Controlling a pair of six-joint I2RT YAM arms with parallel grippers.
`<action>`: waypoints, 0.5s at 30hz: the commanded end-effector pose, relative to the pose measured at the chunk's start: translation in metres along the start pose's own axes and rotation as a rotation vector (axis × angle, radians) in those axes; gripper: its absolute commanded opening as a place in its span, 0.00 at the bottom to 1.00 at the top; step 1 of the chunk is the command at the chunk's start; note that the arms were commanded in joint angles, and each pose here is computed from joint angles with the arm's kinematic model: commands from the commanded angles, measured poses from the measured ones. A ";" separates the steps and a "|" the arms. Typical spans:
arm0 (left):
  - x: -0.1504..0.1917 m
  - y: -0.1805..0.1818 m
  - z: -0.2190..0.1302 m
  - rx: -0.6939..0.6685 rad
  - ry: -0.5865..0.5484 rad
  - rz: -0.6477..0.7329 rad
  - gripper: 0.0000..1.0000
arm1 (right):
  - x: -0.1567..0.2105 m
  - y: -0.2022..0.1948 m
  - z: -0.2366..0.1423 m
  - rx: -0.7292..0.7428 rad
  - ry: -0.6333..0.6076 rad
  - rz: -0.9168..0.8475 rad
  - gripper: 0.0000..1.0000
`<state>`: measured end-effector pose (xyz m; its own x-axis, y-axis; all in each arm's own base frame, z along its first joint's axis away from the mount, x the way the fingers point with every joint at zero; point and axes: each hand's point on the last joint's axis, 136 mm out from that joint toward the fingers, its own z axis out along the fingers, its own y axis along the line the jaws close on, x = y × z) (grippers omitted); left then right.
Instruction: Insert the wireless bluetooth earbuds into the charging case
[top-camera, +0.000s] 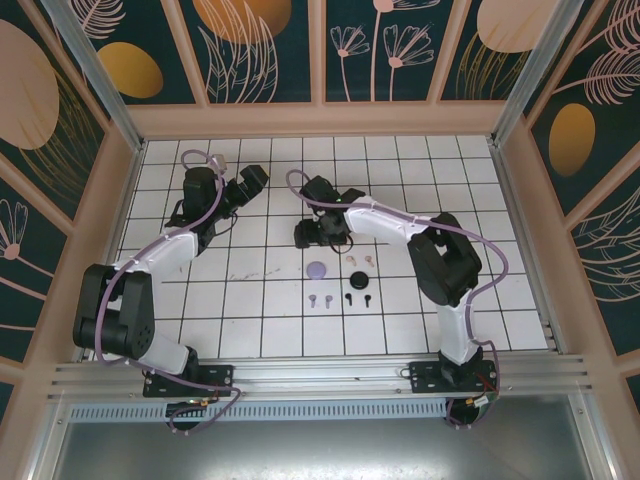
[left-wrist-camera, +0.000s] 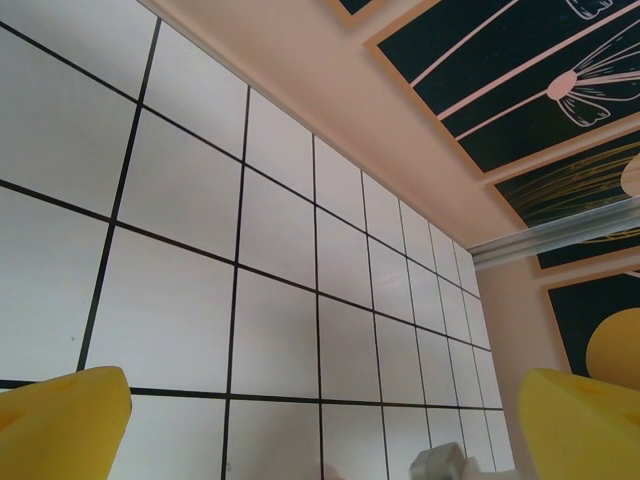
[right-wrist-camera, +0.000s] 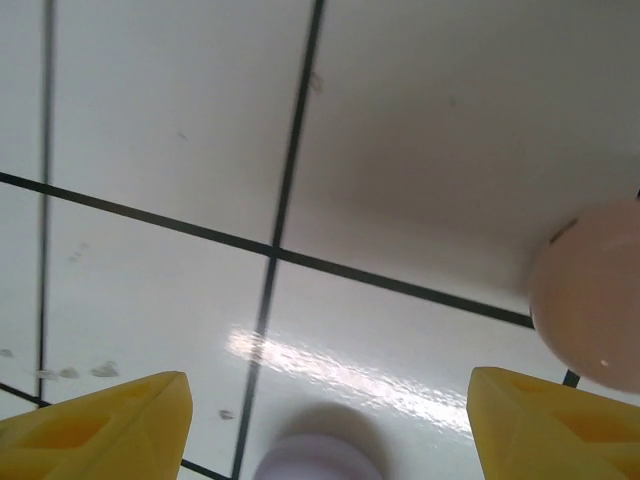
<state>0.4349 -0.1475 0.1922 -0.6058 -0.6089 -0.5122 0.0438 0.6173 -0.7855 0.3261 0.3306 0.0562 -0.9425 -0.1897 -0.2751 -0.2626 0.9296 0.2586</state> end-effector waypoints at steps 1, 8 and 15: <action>0.000 -0.009 -0.005 0.026 -0.010 0.031 0.99 | 0.009 -0.007 -0.006 0.009 0.008 0.034 0.73; 0.000 -0.010 -0.007 0.028 -0.011 0.030 0.99 | 0.011 -0.021 0.003 0.035 0.011 0.057 0.73; 0.000 -0.010 -0.008 0.029 -0.014 0.027 0.99 | 0.004 -0.036 0.008 0.053 0.002 0.082 0.73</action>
<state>0.4329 -0.1470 0.1948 -0.6027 -0.6095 -0.5151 0.0485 0.6163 -0.7860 0.3266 0.3044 0.0335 -0.9612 -0.1475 -0.2332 -0.2021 0.9517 0.2312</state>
